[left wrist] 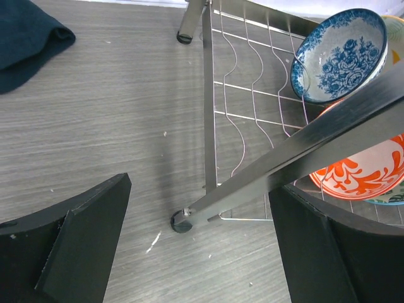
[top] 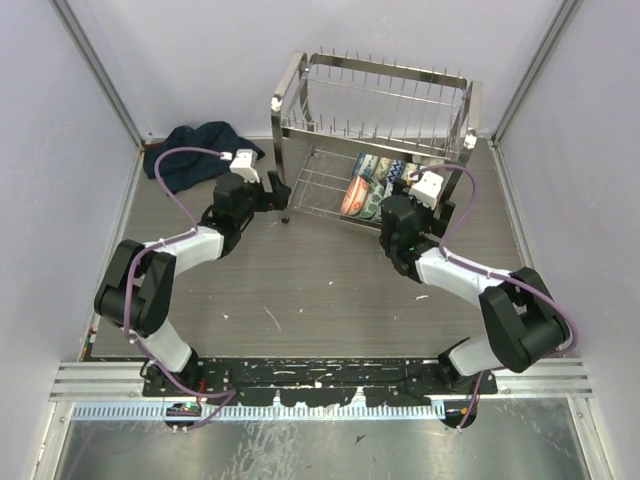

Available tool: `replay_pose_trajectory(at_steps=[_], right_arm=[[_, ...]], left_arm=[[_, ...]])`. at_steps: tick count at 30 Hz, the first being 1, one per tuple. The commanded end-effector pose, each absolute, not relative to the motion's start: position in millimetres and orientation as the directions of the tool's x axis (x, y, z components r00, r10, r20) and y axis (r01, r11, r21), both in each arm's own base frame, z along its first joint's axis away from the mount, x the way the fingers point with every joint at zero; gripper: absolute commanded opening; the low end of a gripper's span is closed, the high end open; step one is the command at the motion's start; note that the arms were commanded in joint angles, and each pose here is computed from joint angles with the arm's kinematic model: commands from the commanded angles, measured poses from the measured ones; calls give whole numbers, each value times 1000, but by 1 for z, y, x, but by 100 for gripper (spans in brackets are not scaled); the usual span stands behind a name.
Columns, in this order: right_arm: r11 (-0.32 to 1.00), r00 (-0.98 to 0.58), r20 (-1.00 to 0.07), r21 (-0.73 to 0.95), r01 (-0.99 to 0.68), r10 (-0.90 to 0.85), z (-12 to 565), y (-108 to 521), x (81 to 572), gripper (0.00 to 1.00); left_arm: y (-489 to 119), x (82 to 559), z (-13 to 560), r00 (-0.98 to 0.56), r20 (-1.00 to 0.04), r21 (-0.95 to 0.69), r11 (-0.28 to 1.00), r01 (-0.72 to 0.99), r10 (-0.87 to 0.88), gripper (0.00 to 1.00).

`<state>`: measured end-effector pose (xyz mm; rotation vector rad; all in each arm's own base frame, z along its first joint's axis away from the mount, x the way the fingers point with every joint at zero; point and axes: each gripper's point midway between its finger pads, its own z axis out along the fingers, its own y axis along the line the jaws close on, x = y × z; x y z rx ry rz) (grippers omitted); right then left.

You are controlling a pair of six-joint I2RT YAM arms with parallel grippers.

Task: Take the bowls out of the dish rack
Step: Move the dish rack to the center of the board.

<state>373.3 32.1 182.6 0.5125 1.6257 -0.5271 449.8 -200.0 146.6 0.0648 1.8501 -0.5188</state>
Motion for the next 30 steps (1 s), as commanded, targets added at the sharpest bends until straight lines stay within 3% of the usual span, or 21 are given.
replay_pose_trajectory(at_steps=[1, 10, 20, 30], right_arm=[[889, -34, -993, 83, 451, 110, 204, 76, 409, 100], [878, -20, -991, 105, 467, 129, 205, 68, 401, 100], [874, 4, -989, 132, 469, 147, 224, 45, 362, 100], [950, -10, -985, 163, 265, 172, 230, 64, 335, 100]], left_arm=[[-189, 471, 168, -277, -931, -315, 904, 290, -236, 98], [-188, 466, 167, -297, -918, -350, 889, 297, -262, 98], [-188, 422, 177, -319, -893, -418, 848, 325, -318, 99], [-227, 370, 196, -337, -906, -388, 818, 424, -255, 99]])
